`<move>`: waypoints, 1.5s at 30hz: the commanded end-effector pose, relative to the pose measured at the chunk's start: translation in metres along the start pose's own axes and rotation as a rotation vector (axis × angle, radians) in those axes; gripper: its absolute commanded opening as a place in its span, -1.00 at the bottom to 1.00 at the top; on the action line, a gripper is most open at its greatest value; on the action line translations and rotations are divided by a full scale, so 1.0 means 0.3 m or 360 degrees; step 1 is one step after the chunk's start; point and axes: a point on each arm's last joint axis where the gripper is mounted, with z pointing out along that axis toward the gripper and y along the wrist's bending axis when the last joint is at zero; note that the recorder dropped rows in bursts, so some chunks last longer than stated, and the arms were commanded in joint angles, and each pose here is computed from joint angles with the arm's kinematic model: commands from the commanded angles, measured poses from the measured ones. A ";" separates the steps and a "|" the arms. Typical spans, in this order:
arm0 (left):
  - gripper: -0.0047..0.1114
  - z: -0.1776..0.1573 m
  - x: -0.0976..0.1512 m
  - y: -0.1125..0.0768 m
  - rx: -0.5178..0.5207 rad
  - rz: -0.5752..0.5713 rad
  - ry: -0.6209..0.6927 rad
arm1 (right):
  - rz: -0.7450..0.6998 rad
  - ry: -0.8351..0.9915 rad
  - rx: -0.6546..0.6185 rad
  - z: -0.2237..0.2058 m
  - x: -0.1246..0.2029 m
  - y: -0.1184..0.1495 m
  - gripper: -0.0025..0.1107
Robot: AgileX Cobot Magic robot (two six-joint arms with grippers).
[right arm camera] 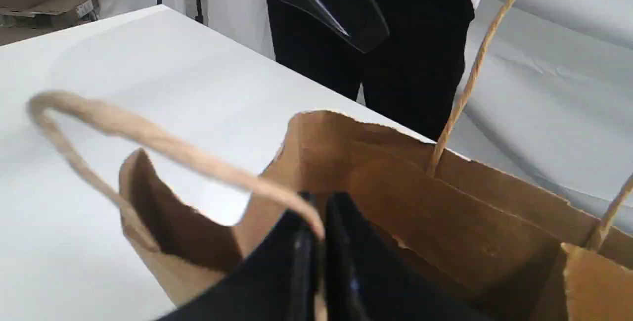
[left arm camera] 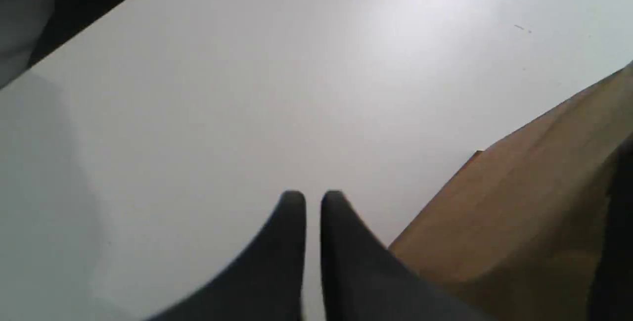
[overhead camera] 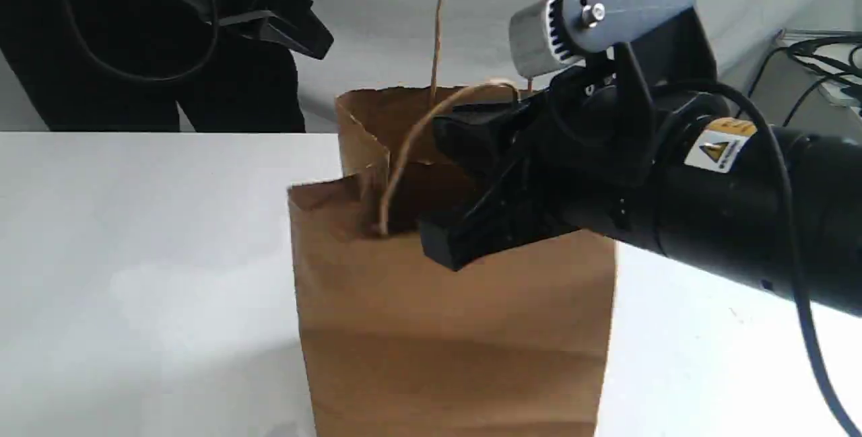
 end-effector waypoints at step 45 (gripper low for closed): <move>-0.58 -0.240 -0.053 -0.143 -0.0110 0.0122 -0.0103 | -0.0290 0.0342 -0.0260 -0.171 0.008 0.032 0.18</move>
